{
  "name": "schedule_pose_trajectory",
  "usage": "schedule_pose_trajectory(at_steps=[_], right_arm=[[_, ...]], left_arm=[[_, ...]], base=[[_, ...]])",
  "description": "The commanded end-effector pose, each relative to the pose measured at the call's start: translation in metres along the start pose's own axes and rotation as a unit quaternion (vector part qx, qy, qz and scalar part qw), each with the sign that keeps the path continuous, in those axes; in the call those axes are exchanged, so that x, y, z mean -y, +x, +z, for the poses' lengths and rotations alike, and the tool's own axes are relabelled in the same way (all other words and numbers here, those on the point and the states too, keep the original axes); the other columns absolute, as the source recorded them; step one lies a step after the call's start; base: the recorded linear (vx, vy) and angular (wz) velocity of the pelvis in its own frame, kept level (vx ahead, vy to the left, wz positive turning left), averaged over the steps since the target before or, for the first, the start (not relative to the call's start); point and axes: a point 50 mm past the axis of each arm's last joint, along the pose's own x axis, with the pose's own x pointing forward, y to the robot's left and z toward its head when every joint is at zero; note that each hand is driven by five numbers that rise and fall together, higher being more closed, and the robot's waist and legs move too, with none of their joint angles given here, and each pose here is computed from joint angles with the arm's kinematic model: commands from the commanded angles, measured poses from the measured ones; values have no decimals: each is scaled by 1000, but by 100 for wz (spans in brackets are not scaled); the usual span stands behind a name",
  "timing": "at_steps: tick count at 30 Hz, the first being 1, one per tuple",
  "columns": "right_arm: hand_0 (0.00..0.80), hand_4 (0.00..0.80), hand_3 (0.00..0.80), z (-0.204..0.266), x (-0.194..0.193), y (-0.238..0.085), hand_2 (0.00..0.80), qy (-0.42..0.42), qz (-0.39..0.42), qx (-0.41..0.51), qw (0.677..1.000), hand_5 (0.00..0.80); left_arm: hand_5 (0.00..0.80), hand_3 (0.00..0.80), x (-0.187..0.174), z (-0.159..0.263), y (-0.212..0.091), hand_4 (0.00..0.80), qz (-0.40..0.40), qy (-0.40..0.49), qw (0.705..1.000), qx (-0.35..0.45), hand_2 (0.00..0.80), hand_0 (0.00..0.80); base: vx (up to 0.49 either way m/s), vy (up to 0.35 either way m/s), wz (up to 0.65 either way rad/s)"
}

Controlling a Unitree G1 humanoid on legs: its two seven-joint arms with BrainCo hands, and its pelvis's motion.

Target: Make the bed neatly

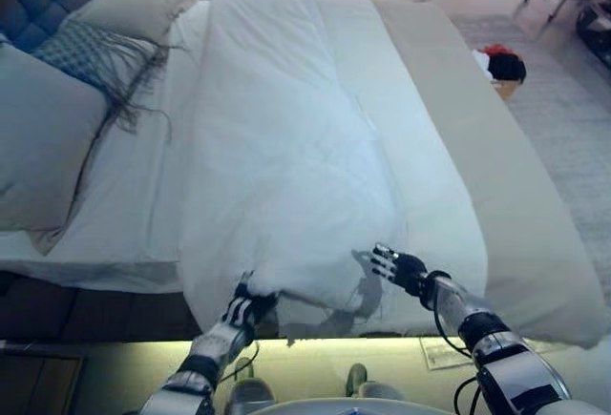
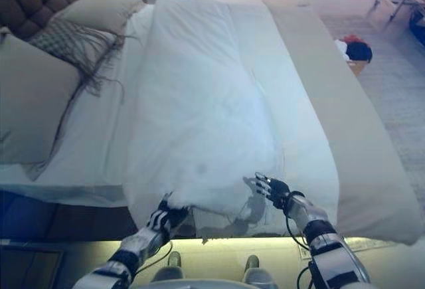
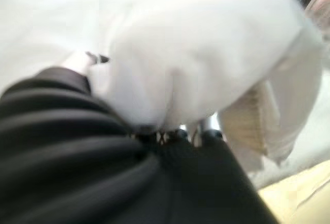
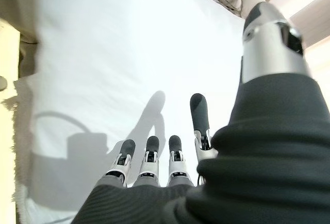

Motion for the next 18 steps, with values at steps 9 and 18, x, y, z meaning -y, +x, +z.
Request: schedule_pose_trajectory(at_steps=[9, 18], right_arm=[[0, 0, 0, 9, 25, -7, 0, 18, -32, 18, 999, 0], [0, 0, 0, 18, 39, -16, 0, 14, -45, 24, 999, 0]], left_arm=[[800, 800, -70, 28, -56, 800, 86, -19, 995, 49, 800, 800], [800, 800, -98, 43, -89, 800, 155, -32, 981, 108, 800, 800]], base=[[-9, 104, 10], [-39, 118, 8]])
